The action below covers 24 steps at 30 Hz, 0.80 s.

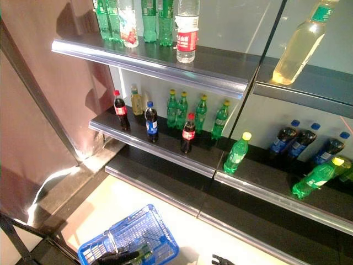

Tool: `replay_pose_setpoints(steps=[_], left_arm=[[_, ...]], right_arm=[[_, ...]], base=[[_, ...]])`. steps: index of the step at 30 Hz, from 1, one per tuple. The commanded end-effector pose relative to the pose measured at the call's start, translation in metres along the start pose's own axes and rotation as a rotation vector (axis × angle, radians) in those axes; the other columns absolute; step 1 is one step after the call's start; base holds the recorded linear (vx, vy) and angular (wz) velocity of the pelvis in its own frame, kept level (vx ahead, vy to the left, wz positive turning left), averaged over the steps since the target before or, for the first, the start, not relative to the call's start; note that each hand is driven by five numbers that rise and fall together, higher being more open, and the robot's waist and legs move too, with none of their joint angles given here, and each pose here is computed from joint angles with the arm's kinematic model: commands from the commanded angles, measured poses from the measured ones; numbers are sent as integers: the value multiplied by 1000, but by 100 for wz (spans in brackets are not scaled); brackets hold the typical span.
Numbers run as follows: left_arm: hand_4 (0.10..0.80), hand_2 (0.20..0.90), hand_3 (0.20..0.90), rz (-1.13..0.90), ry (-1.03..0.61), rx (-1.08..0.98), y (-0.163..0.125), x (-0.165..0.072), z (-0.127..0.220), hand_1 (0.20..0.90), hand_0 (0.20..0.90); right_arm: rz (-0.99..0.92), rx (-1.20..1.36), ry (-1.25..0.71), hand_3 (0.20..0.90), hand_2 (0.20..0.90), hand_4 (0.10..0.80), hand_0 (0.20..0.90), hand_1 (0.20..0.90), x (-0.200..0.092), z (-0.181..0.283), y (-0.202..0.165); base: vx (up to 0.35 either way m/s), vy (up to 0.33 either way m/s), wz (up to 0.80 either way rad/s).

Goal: Pick up the drink and place into the basket.

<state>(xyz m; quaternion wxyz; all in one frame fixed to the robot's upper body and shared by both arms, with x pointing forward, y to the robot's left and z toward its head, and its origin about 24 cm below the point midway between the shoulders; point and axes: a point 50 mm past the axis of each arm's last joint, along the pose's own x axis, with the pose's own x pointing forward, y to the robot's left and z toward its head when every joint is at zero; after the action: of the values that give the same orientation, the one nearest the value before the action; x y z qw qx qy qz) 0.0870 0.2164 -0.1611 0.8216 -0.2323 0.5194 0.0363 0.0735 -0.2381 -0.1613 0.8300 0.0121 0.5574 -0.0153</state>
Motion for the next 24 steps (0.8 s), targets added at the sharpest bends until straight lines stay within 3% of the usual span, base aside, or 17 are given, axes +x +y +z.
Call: replay_pose_setpoints(steps=[1, 13, 24], left_arm=[[100, 300, 200, -49, -128, 94, 3, -2, 42, 300, 300], [100, 300, 200, -50, -139, 71, 3, -2, 45, 300, 300], [100, 300, 200, -105, -142, -182, 6, -4, 36, 300, 300]], right_arm=[[0, -4, -69, 900, 900, 800, 900, 900, 4, 26, -4], [5, 0, -77, 900, 900, 800, 900, 900, 4, 29, -3], [16, -13, -62, 900, 900, 800, 900, 900, 4, 26, -3]], base=[[0, 0, 0], [0, 0, 0], [0, -30, 0]])
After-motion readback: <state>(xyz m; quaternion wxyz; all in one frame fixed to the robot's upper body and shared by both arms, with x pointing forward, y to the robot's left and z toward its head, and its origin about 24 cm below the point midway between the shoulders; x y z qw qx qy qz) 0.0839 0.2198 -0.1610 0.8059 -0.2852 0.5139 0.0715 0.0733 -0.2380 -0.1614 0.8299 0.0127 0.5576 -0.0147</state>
